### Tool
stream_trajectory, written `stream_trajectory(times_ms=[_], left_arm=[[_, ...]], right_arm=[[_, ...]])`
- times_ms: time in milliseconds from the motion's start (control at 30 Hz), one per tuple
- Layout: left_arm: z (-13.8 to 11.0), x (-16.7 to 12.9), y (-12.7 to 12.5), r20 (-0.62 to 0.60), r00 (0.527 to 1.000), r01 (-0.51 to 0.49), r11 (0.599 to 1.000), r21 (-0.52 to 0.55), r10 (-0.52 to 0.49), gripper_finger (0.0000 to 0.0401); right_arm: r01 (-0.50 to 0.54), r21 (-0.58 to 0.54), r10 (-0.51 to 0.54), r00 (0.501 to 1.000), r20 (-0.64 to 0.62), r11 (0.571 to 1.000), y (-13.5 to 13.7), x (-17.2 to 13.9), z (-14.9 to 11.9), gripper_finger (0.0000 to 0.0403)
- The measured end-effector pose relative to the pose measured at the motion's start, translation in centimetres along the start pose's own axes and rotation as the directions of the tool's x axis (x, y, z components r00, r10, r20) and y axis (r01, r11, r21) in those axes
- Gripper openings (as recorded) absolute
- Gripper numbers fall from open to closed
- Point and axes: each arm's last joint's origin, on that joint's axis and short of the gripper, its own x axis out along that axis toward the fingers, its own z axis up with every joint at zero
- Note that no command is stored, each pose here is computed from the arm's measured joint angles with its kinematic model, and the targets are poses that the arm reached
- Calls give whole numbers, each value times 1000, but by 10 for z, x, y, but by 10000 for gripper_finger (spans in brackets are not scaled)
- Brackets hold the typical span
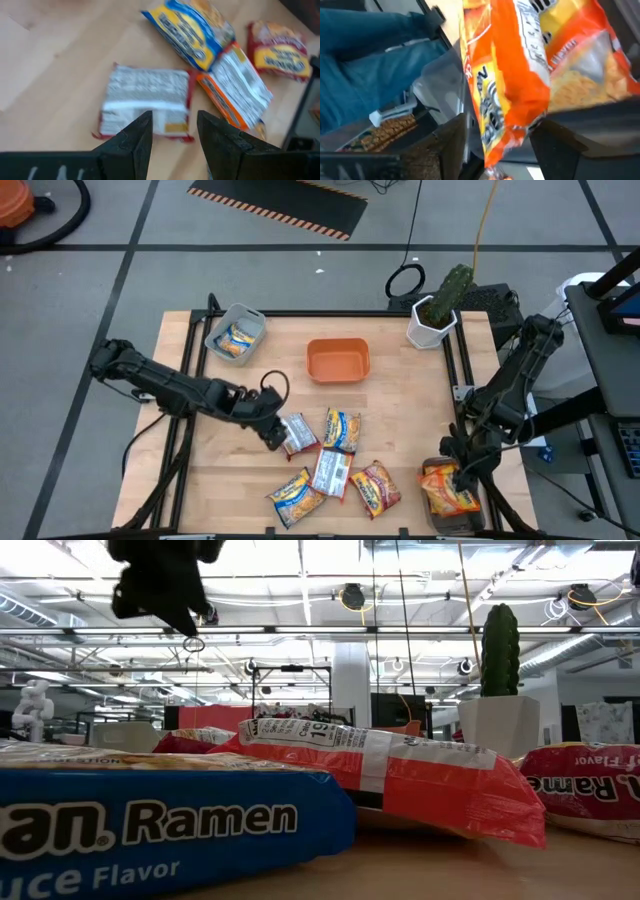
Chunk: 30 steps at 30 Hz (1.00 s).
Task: Sort Maruchan noodles
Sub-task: Put the left orange noodle pack into the black bin, then put the top red noodle pack into the orange bin
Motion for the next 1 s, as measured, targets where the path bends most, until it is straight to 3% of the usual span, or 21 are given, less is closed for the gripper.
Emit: stream_trajectory(times_ms=[367, 467, 767, 1000], left_arm=[[37, 7, 37, -20, 998, -62, 998, -22, 62, 161], [40, 7, 44, -59, 997, -56, 998, 14, 57, 165], [28, 16, 54, -158, 985, -50, 986, 161, 76, 232], [15, 23, 55, -171, 980, -43, 951, 305, 99, 241]], right_arm=[[-113, 6, 113, 994, -6, 994, -13, -34, -6, 201], [-129, 1, 129, 992, -4, 992, -17, -40, -6, 201], [-220, -67, 222, 975, 16, 973, -26, -58, -7, 201], [-310, -108, 324, 935, 146, 944, -32, -72, -6, 201]])
